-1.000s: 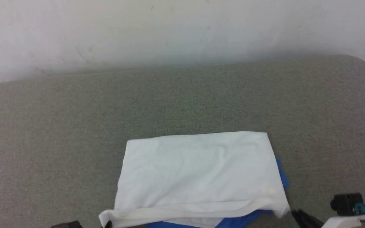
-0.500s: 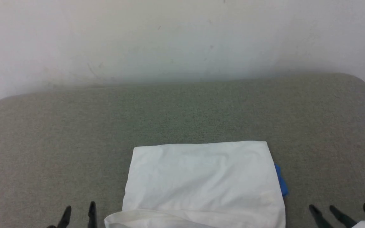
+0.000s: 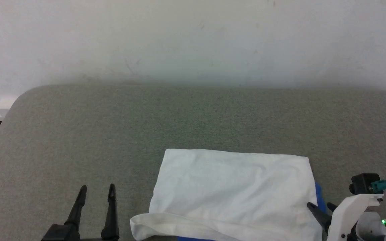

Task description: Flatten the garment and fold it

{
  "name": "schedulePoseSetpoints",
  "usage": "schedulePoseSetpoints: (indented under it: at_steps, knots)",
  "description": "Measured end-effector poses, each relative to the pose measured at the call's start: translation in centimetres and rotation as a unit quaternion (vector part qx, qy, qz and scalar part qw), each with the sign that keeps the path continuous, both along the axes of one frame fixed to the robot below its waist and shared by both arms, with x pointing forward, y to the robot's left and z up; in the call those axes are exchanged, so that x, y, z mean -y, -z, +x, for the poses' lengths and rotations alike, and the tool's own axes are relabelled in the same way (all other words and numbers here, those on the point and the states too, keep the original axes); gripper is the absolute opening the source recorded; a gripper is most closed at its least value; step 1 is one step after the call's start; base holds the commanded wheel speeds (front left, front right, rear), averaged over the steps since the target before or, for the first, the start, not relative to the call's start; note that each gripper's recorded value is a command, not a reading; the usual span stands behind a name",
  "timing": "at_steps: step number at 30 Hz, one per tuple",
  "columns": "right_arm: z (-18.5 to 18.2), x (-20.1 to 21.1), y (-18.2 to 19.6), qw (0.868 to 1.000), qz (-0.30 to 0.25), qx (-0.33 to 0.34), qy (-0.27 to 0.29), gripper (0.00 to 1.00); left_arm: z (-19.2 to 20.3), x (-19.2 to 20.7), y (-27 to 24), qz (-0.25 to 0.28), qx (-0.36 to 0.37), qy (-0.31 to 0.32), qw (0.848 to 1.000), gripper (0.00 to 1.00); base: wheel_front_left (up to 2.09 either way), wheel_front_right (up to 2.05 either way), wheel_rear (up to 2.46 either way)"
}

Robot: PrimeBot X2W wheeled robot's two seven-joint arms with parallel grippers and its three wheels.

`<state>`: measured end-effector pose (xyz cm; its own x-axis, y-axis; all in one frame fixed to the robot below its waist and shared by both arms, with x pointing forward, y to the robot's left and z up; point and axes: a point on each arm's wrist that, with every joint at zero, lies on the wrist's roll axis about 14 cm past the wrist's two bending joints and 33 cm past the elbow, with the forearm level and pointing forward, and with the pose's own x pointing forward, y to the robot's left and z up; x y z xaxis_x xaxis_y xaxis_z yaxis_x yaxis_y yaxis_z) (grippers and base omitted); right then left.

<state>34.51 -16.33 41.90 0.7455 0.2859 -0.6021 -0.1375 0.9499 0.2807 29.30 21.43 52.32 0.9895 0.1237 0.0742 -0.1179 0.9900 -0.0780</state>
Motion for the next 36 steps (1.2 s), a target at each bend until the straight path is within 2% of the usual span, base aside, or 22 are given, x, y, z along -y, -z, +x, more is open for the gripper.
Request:
schedulePoseSetpoints:
  at_steps: [5, 9, 10, 12, 13, 18, 23, 25, 29, 34, 36]
  knots:
    - [0.9, -1.2, 3.5, 0.997, -0.016, -0.070, -0.024, 1.00, -0.1, -0.4, -0.2, 0.005, 0.008, -0.009, 1.000, 1.00, 0.00, 0.00, 0.00]
    - [0.8, -2.2, 5.5, 0.990, -0.022, -0.131, -0.050, 1.00, -0.5, -0.9, 0.0, 0.008, 0.005, -0.020, 1.000, 1.00, 0.00, 0.00, 0.00]
    - [0.7, -2.4, 5.7, 0.987, -0.024, -0.146, -0.058, 0.62, -0.6, -1.0, 0.1, 0.009, 0.005, -0.024, 1.000, 1.00, 0.00, 0.00, 0.00]
    - [0.7, -2.8, 5.8, 0.983, -0.023, -0.170, -0.071, 0.10, -0.9, -1.4, 0.1, 0.011, 0.005, -0.030, 0.999, 1.00, 0.00, 0.00, 0.00]
    - [0.7, -3.0, 5.8, 0.981, -0.021, -0.178, -0.075, 0.00, -1.0, -1.6, 0.2, 0.014, 0.004, -0.033, 0.999, 1.00, 0.00, 0.00, 0.00]
    - [0.1, -4.8, 5.1, 0.980, -0.007, -0.171, -0.103, 0.00, -1.1, -1.8, 0.5, 0.029, 0.001, -0.033, 0.999, 1.00, 0.00, 0.00, 0.00]
    - [-0.3, -4.2, 3.7, 0.988, 0.019, -0.131, -0.083, 0.00, -1.3, -1.6, 0.5, 0.032, 0.003, -0.027, 0.999, 1.00, 0.00, 0.00, 0.00]
    - [-0.5, -2.6, 3.3, 0.990, 0.026, -0.123, -0.059, 0.00, -1.3, -1.3, 0.5, 0.031, 0.004, -0.023, 0.999, 1.00, 0.00, 0.00, 0.00]
    - [-0.9, 2.7, 2.7, 0.994, 0.000, -0.109, -0.003, 0.00, -1.0, -0.6, 0.4, 0.030, 0.008, -0.012, 0.999, 1.00, 0.00, 0.00, 0.00]
    - [-1.4, 9.1, 1.7, 0.992, -0.046, -0.096, 0.064, 0.00, -0.5, 0.0, 0.3, 0.027, 0.010, 0.000, 1.000, 1.00, 0.00, 0.00, 0.00]
    - [-1.5, 10.3, 1.2, 0.991, -0.048, -0.093, 0.080, 0.00, -0.4, 0.1, 0.3, 0.027, 0.009, 0.002, 1.000, 1.00, 0.00, 0.00, 0.00]
